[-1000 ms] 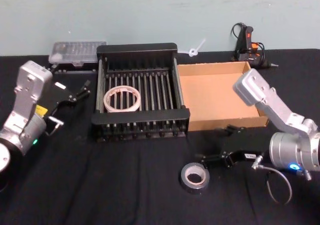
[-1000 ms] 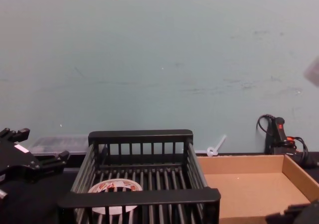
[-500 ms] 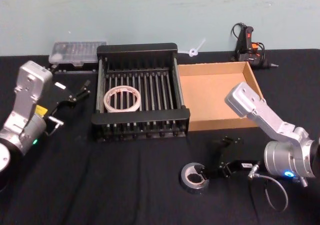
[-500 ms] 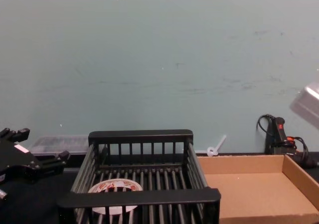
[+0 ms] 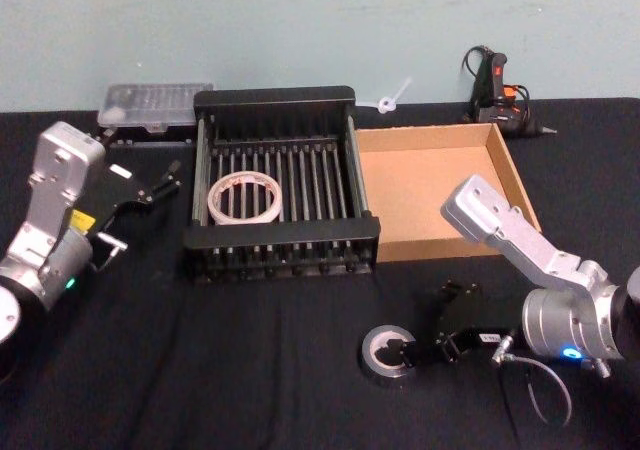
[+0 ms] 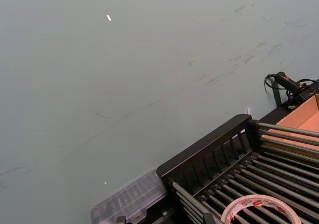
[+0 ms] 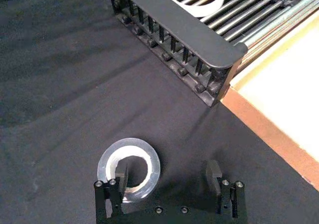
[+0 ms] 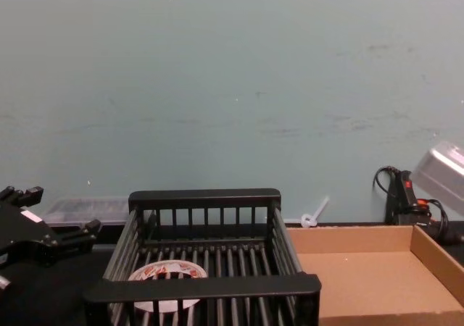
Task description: Pick up the white tape and place it into the black box , Pick up the silver tape and place it into the brown box.
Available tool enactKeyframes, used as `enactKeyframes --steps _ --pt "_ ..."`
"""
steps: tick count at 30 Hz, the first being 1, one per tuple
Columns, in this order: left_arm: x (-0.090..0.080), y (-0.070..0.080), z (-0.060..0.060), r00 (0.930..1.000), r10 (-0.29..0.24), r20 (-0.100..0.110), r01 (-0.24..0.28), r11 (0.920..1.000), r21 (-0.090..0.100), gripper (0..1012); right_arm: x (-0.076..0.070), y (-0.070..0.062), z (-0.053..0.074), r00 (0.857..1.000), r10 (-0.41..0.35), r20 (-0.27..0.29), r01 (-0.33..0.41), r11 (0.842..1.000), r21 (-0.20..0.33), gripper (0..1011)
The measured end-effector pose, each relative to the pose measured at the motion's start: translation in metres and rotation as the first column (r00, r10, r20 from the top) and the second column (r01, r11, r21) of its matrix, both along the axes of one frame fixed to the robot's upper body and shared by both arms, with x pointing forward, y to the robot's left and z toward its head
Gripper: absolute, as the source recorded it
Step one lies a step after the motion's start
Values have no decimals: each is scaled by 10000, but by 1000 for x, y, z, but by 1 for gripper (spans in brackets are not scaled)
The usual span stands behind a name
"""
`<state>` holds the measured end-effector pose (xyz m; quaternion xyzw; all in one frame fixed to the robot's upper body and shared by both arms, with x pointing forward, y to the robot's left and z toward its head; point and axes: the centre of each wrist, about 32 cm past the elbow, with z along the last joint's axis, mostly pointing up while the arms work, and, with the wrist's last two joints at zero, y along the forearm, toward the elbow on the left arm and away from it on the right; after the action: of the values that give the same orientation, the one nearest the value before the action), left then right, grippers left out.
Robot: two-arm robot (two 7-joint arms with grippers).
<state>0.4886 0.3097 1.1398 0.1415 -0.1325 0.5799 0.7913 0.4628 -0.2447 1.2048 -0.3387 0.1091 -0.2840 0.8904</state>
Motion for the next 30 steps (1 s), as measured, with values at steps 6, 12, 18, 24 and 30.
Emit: enactKeyframes --steps 6,12,18,24,30 --pt "0 0 0 10000 0 0 0 10000 1 1001 0 1 -3 10000 -2 -27 2 10000 -53 1002" --pt "0 0 0 10000 0 0 0 10000 0 1001 1 3 -5 10000 -16 -16 16 10000 -92 1002" --pt "0 0 0 10000 0 1 0 10000 1 1001 1 5 -7 10000 -6 0 6 9998 -174 1002" --pt "0 0 0 10000 0 0 0 10000 0 1001 3 6 -9 10000 1 -23 -2 9996 -269 1002" --pt "0 0 0 10000 0 -1 0 10000 1 1001 3 7 -10 10000 2 -40 -3 9996 -297 1002"
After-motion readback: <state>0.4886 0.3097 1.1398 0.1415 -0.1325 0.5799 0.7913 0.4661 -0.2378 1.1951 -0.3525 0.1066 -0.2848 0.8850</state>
